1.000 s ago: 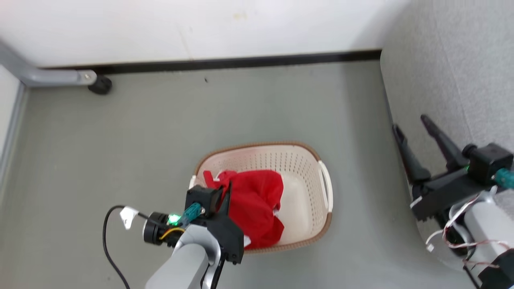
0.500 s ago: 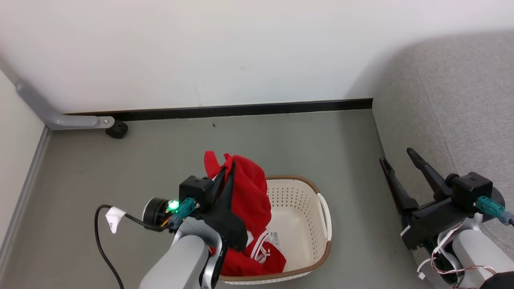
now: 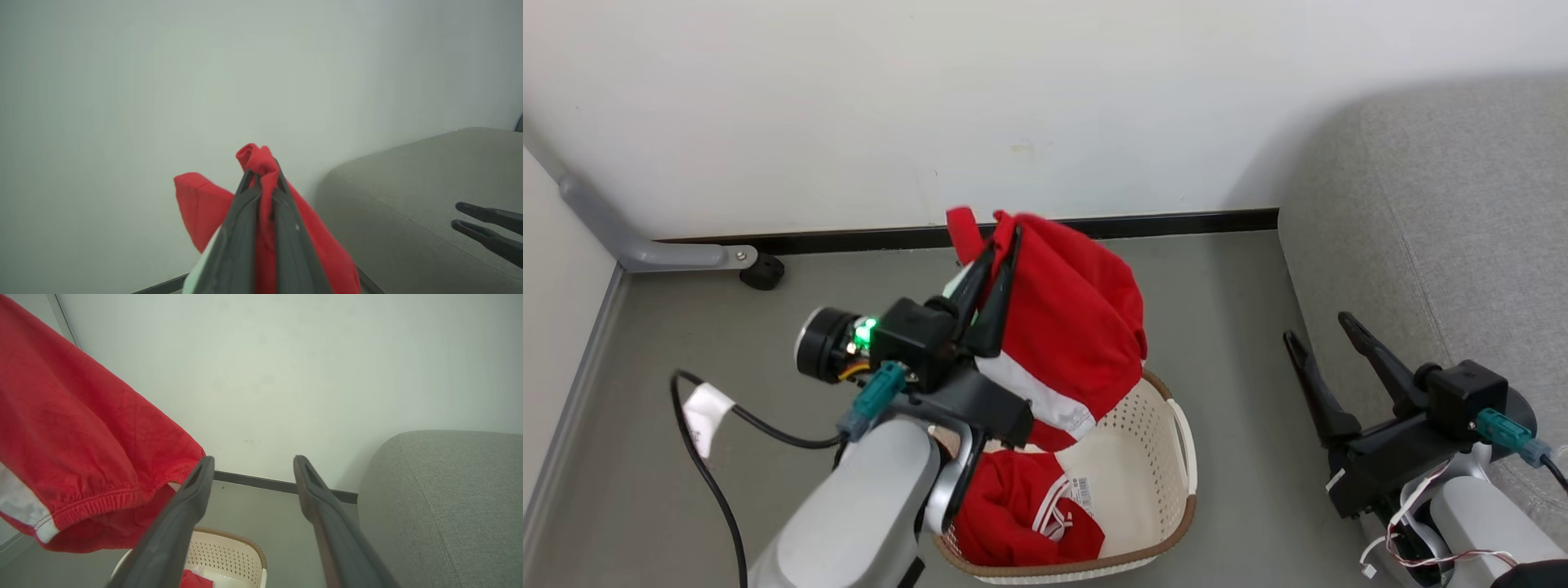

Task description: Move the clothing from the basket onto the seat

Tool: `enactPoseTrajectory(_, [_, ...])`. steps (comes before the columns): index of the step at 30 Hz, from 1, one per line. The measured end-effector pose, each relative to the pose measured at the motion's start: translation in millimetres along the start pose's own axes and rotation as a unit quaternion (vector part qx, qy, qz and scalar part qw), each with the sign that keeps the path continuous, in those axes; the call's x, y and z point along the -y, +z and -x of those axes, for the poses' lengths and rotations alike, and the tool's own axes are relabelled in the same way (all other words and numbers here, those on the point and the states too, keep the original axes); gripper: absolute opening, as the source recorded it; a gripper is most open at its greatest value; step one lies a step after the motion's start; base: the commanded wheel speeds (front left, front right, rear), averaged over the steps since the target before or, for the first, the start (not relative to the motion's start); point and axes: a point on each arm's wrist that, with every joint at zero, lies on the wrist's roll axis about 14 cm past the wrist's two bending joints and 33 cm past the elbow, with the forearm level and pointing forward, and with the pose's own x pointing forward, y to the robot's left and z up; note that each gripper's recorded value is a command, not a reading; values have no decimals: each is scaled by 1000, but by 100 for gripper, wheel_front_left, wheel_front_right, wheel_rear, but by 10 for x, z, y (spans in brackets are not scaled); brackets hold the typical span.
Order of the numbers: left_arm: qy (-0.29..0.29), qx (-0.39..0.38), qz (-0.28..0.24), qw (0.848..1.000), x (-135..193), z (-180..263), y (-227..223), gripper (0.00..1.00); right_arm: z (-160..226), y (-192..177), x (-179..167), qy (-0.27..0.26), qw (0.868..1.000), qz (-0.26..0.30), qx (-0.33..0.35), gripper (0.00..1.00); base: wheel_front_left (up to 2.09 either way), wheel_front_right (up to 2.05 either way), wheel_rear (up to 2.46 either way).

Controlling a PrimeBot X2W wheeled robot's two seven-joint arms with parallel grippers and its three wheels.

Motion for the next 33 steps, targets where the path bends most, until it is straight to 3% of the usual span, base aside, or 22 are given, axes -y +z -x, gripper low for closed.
enactPoseTrajectory(6, [-19, 53, -8, 998, 47, -92, 349, 0, -4, -44, -45, 5, 1000, 0, -4, 100, 0, 0, 0])
enactPoseTrajectory(17, [-24, 66, -16, 997, 37, -167, 396, 0, -117, 47, -129, 25, 1000, 3, 12, 100, 0, 0, 0])
enactPoseTrajectory(24, [-23, 69, -11, 997, 40, -224, 396, 0, -308, 397, -709, 124, 990, 24, 63, 100, 0, 0, 0])
enactPoseTrajectory(33, [-45, 77, -7, 996, 205, -263, 455, 0, -364, 412, -1121, 209, 974, 65, 62, 100, 0, 0, 0])
